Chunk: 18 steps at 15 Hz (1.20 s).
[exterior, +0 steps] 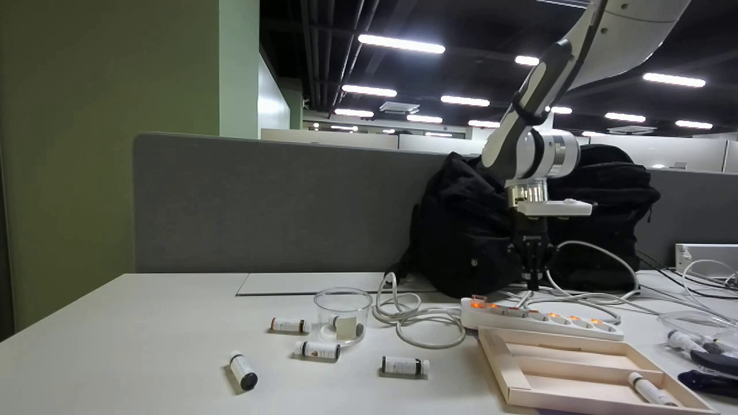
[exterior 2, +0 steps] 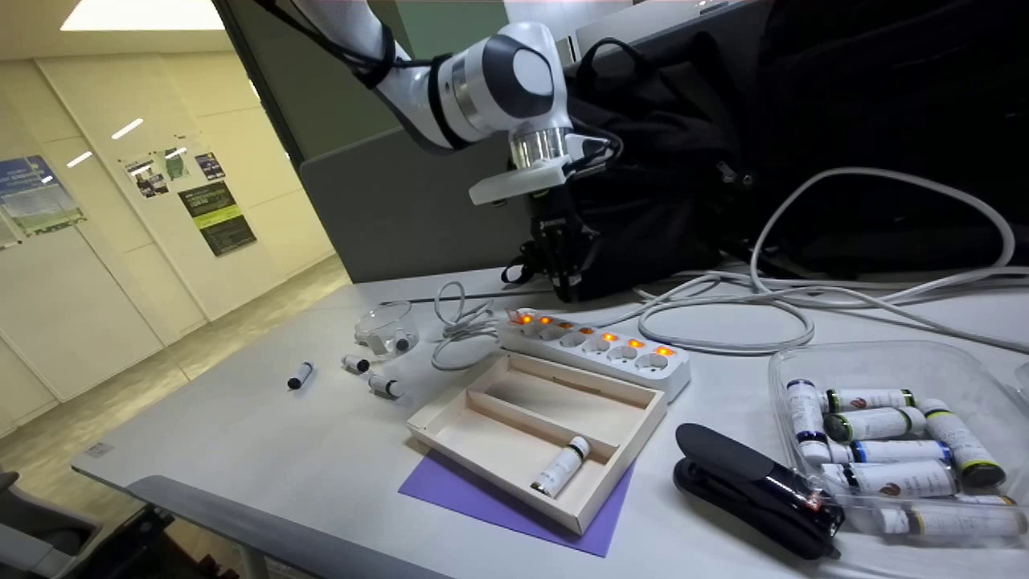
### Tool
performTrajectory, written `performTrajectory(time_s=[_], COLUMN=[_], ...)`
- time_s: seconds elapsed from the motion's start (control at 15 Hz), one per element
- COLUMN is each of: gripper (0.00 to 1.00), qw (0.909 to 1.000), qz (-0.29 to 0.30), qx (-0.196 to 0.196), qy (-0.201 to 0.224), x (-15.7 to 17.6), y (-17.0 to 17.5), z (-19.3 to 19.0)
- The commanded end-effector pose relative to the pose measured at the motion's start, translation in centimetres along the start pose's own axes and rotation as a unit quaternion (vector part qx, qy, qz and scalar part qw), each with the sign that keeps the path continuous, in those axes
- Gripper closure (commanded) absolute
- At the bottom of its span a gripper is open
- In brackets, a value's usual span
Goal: Switch on the fourth switch from the right
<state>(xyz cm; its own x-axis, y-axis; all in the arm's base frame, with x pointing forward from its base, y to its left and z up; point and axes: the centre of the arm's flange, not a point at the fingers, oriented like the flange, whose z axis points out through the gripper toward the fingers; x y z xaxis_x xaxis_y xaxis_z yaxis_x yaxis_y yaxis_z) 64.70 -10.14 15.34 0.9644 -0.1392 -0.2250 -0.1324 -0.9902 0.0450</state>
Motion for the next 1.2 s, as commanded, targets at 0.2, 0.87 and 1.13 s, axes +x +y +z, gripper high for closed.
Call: performTrajectory(time_s=[0.2,0.87,1.13], gripper=[1.00,1.00,1.00], qw=[0.9991,0.9988,0.9989], qz=[-0.010,-0.002,0.000], qx=[-0.028,-0.047,-0.047], qy=[0.028,0.014,-0.004], x=[1.8,2.0,1.9], y=[0.1,0.9,1.3], z=[3.1,4.1,5.2])
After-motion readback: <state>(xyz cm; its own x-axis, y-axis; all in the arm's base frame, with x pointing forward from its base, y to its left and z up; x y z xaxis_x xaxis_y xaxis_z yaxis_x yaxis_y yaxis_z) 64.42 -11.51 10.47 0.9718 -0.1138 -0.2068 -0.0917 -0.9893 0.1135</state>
